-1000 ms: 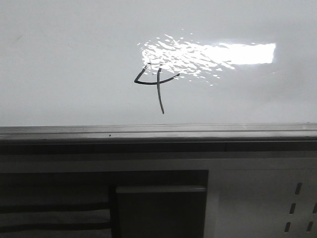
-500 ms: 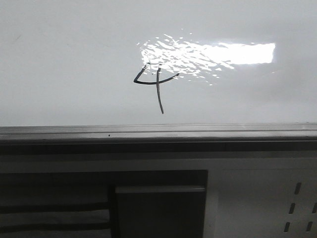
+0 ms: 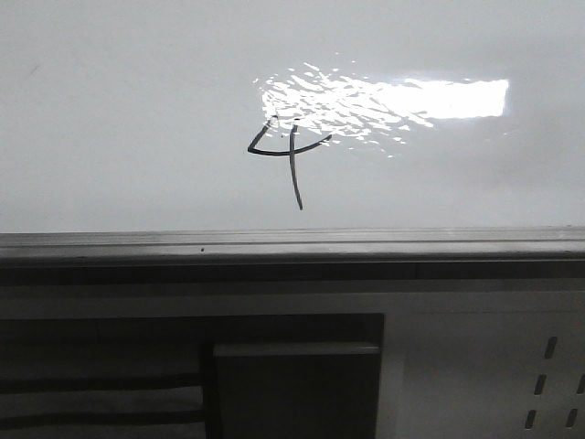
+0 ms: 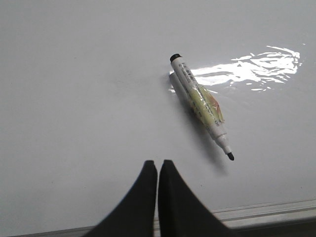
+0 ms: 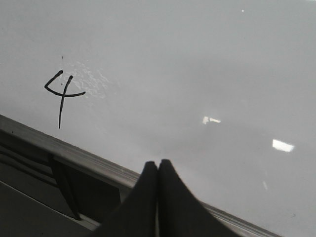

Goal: Write number 4 on whiteboard

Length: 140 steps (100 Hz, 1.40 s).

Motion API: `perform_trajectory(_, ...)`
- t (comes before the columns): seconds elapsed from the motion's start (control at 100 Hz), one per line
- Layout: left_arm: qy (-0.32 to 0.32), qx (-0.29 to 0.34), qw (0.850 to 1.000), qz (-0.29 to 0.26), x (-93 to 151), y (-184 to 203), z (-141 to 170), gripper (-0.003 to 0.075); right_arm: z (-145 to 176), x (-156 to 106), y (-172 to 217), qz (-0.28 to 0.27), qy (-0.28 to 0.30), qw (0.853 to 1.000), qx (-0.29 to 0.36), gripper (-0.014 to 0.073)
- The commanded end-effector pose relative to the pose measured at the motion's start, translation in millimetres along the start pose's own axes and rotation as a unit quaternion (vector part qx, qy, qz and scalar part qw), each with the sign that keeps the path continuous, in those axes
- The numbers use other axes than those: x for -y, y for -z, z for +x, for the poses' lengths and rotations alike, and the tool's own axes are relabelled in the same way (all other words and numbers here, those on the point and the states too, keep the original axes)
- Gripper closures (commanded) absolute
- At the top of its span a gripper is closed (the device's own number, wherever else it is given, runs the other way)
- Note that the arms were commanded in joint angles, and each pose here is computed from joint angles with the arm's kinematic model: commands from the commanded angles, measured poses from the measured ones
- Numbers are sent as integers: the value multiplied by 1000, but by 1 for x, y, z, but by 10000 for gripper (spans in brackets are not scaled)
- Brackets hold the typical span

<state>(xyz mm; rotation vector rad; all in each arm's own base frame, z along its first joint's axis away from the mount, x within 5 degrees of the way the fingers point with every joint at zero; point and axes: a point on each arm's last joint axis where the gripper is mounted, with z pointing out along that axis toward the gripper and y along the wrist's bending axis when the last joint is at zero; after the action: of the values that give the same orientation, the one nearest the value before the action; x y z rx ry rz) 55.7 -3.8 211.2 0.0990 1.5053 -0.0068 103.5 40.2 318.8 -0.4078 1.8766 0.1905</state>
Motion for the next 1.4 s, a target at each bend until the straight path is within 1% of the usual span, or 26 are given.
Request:
perform_trajectory(0.0,5,40,999,-1,0,2,0,741,-14,1,1,4,7,999,42,666)
perform_trajectory(0.19,5,40,999,-1,0,2,0,741,-13,1,1,4,7,999,43,666)
perform_trajectory(0.31,5,40,999,-1,0,2,0,741,-8,4,14,16,-7,997,72,666)
perform_trajectory(0.35,5,40,999,-1,0,2,0,741,-5,6,20,25,-21,995,97,666)
perform_trajectory(0.44,5,40,999,-1,0,2,0,741,12,9,29,53,-51,986,151,666)
perform_trajectory(0.58,5,40,999,-1,0,2,0,741,49,12,33,112,-57,968,218,666)
perform_trajectory(0.65,5,40,999,-1,0,2,0,741,69,12,31,131,-56,961,237,666)
perform_trajectory(0.72,5,40,999,-1,0,2,0,741,86,11,27,138,-55,957,248,666)
perform_trajectory(0.87,5,40,999,-1,0,2,0,741,115,8,19,137,-53,955,256,666)
perform_trajectory(0.9,5,40,999,-1,0,2,0,741,117,7,19,137,-52,954,262,666)
perform_trajectory(0.93,5,40,999,-1,0,2,0,741,119,7,19,138,-54,956,254,666)
perform_trajectory(1.0,5,40,999,-1,0,2,0,741,117,7,21,139,-51,952,268,666)
perform_trajectory(1.39,5,40,999,-1,0,2,0,741,118,7,21,139,-52,952,266,666)
